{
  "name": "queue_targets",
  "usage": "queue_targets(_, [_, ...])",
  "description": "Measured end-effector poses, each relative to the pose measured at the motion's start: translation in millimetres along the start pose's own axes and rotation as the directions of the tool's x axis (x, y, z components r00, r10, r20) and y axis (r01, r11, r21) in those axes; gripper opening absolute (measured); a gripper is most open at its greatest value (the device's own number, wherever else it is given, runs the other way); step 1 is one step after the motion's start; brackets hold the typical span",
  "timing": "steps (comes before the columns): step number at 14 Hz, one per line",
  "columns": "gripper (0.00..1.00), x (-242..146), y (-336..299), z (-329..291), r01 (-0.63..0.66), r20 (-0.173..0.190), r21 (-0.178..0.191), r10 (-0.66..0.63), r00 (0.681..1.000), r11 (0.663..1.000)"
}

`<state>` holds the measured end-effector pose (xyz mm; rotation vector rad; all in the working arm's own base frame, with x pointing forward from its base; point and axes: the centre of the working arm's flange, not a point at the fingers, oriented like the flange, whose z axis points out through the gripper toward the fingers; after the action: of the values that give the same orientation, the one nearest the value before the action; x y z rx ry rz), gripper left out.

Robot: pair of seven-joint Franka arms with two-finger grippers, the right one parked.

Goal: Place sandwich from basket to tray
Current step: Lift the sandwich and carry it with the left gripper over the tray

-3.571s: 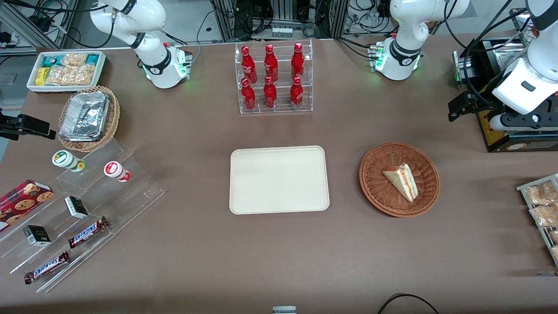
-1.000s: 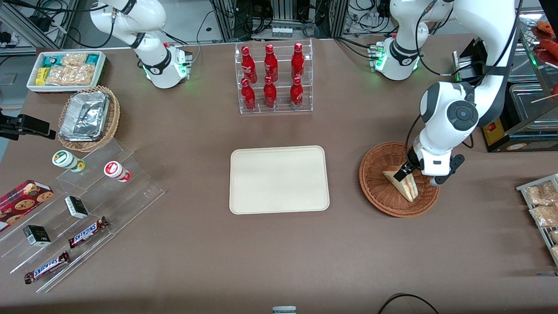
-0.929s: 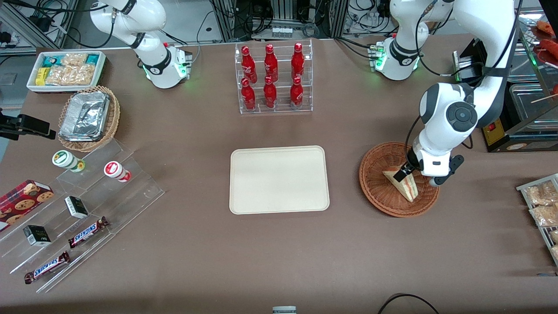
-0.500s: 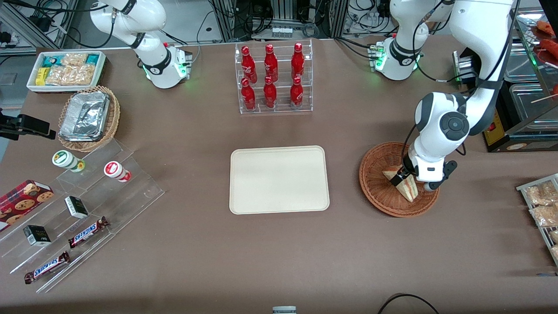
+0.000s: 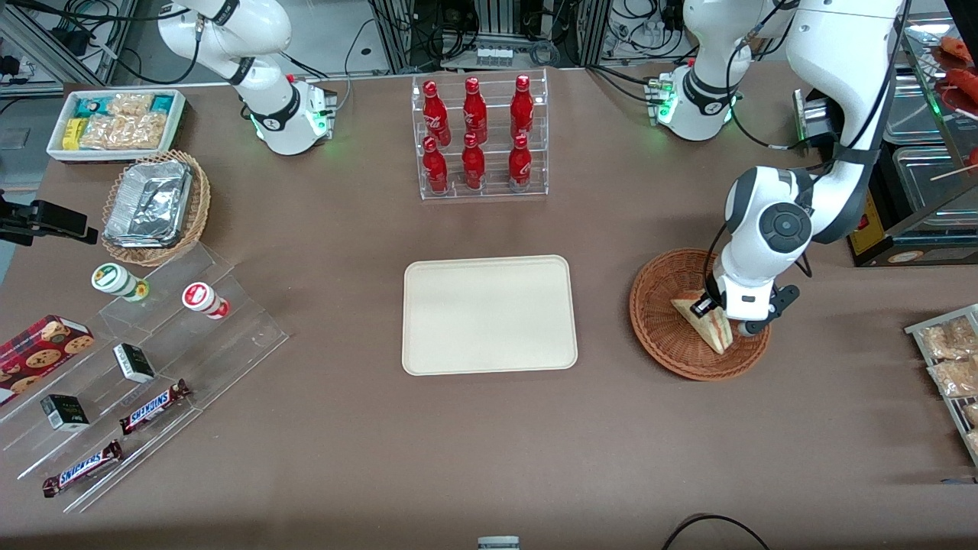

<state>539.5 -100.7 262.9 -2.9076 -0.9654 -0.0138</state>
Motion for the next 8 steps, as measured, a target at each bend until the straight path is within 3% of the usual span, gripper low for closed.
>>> queue_targets(4, [0.18,12,23,-60,-0.061,0.02,0.059,0.06,0.998,0.996])
queue_targets(6, [0.15,5,52,-93,-0.101,0.02,0.045,0.1,0.995,0.994])
queue_targets(8, [0.15,-17,90,-104,-0.154,0.044,0.01,0.153,0.987,0.988])
